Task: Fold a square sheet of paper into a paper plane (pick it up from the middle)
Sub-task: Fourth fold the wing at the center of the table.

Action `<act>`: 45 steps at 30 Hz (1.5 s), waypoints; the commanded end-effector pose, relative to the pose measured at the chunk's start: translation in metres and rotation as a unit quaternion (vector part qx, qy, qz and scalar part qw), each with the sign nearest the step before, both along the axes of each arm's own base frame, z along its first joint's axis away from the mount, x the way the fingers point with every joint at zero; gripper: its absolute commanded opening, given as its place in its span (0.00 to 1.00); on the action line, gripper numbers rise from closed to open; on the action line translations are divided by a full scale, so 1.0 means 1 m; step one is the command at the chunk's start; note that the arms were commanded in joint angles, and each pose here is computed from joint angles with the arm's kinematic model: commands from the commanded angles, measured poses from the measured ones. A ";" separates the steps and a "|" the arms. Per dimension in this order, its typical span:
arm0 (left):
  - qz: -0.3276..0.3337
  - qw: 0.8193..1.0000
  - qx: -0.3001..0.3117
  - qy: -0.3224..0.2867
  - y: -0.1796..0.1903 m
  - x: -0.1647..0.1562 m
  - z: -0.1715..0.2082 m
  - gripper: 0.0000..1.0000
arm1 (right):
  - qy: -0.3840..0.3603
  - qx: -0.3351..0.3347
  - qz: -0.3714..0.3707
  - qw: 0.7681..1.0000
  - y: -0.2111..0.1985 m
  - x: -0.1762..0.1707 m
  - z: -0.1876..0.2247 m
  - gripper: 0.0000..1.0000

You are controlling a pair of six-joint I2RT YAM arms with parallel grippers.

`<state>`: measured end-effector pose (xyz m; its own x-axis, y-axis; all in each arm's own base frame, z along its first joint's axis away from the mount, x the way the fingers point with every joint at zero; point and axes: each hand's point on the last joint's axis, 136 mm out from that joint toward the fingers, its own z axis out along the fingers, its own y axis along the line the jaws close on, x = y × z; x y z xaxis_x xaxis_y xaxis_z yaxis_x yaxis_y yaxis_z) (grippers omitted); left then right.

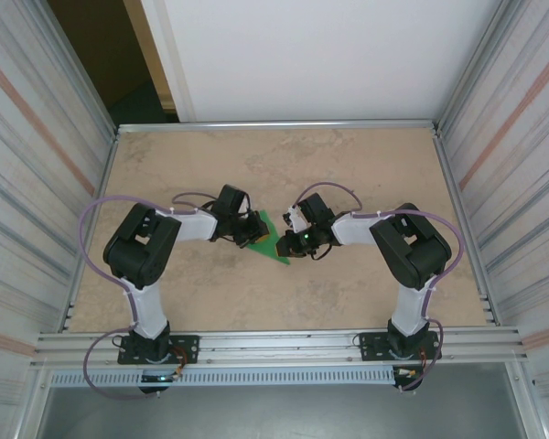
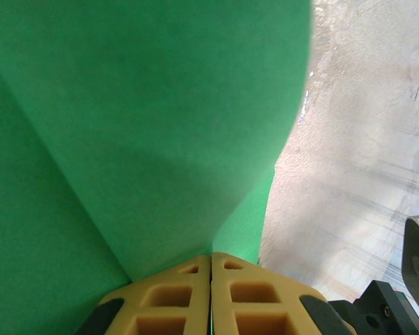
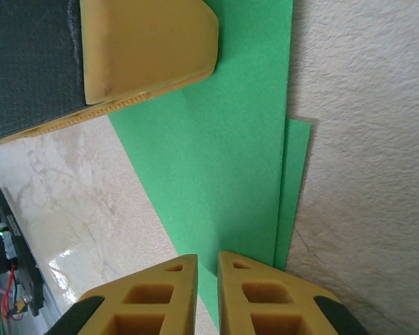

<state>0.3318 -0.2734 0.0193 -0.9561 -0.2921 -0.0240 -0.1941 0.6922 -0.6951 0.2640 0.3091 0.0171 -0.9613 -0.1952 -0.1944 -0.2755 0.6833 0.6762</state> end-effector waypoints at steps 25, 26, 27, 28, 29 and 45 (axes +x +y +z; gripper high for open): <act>-0.151 0.986 -0.038 -0.063 -0.010 -0.004 0.002 0.09 | -0.026 0.031 -0.094 0.995 -0.019 0.030 0.046 0.22; -0.151 0.986 -0.036 -0.062 -0.010 -0.004 0.002 0.09 | -0.023 0.029 -0.086 0.996 -0.014 0.028 0.044 0.21; -0.151 0.986 -0.037 -0.062 -0.010 -0.004 0.001 0.09 | -0.022 0.029 -0.080 0.996 -0.010 0.027 0.043 0.19; -0.151 0.986 -0.036 -0.061 -0.010 -0.004 0.001 0.09 | -0.018 0.028 -0.074 0.997 -0.006 0.026 0.041 0.18; -0.151 0.986 -0.035 -0.061 -0.009 -0.005 0.001 0.09 | -0.015 0.029 -0.069 0.997 -0.002 0.025 0.039 0.16; -0.136 0.989 -0.019 -0.049 -0.005 -0.003 -0.001 0.09 | 0.036 -0.013 -0.025 0.999 0.008 0.006 -0.003 0.09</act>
